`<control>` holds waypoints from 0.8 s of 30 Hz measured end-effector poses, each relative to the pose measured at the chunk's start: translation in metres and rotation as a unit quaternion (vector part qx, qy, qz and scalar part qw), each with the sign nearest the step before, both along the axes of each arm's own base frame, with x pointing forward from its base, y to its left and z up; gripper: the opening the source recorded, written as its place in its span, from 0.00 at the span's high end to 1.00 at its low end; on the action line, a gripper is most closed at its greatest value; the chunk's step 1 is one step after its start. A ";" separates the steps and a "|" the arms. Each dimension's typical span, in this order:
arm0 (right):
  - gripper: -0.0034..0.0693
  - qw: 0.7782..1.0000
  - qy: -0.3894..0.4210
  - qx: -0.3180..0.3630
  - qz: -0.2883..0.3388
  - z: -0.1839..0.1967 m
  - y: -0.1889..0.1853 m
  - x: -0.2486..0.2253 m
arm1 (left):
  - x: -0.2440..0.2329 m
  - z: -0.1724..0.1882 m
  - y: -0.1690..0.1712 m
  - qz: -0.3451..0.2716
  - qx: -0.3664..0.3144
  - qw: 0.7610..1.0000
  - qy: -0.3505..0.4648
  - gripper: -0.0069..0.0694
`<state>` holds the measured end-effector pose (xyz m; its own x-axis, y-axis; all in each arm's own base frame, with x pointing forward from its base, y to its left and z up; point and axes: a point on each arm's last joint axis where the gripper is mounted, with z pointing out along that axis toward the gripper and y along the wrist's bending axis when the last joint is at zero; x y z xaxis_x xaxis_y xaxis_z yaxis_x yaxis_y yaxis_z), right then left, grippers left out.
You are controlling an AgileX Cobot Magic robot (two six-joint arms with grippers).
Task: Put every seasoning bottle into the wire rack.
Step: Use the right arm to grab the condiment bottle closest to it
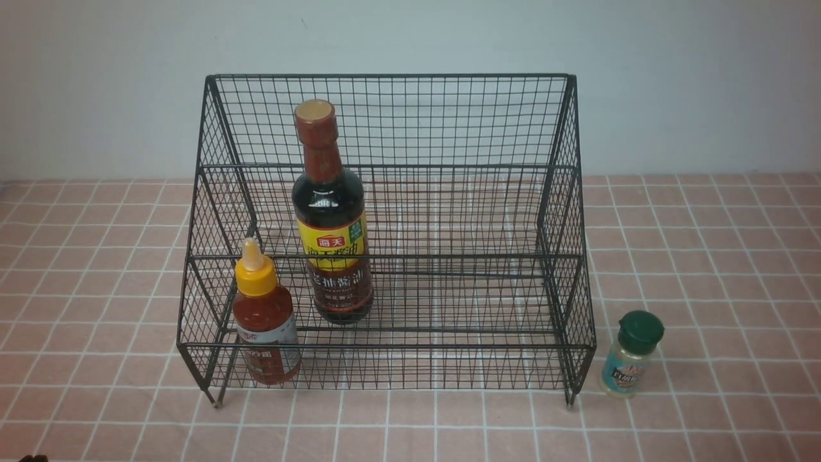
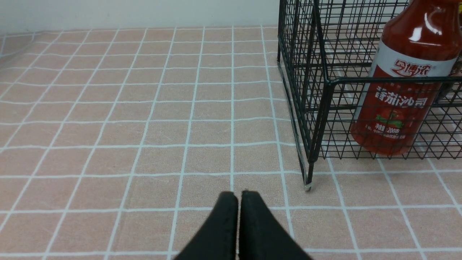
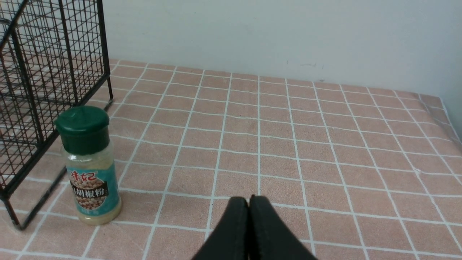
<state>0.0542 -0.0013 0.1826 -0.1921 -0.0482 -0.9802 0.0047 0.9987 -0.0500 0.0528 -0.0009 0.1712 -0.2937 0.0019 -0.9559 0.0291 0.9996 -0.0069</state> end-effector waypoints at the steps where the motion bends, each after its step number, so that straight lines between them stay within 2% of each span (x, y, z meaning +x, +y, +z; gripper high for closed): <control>1: 0.97 1.000 -0.001 0.003 0.000 0.000 0.000 0.000 | 0.000 0.000 0.000 0.000 0.000 1.000 0.000 0.92; 4: 0.97 0.993 -0.037 0.114 0.001 0.005 0.003 0.001 | 0.000 0.000 0.000 0.000 0.000 1.000 0.000 0.92; 6: 0.97 0.953 -0.096 0.287 -0.007 0.016 0.004 0.002 | 0.000 0.000 0.000 0.000 0.000 1.000 0.000 0.92; 8: 0.97 0.911 -0.121 0.393 -0.015 0.022 0.002 0.002 | 0.000 0.000 0.000 0.000 0.000 1.000 0.000 0.92; 10: 0.97 0.884 -0.134 0.448 -0.021 0.024 0.000 0.002 | 0.000 0.000 0.000 0.000 0.000 1.000 0.000 0.92; 14: 0.97 0.867 -0.147 0.475 -0.028 0.026 -0.002 0.001 | 0.000 0.000 0.000 0.000 0.000 1.000 0.000 0.92; 22: 0.97 0.861 -0.206 0.462 -0.043 0.034 -0.010 -0.001 | 0.000 0.000 0.000 0.000 0.000 1.000 0.000 0.92; 24: 0.97 0.869 -0.209 0.447 -0.030 0.043 -0.008 -0.002 | 0.000 0.000 0.000 0.000 0.000 1.000 0.000 0.92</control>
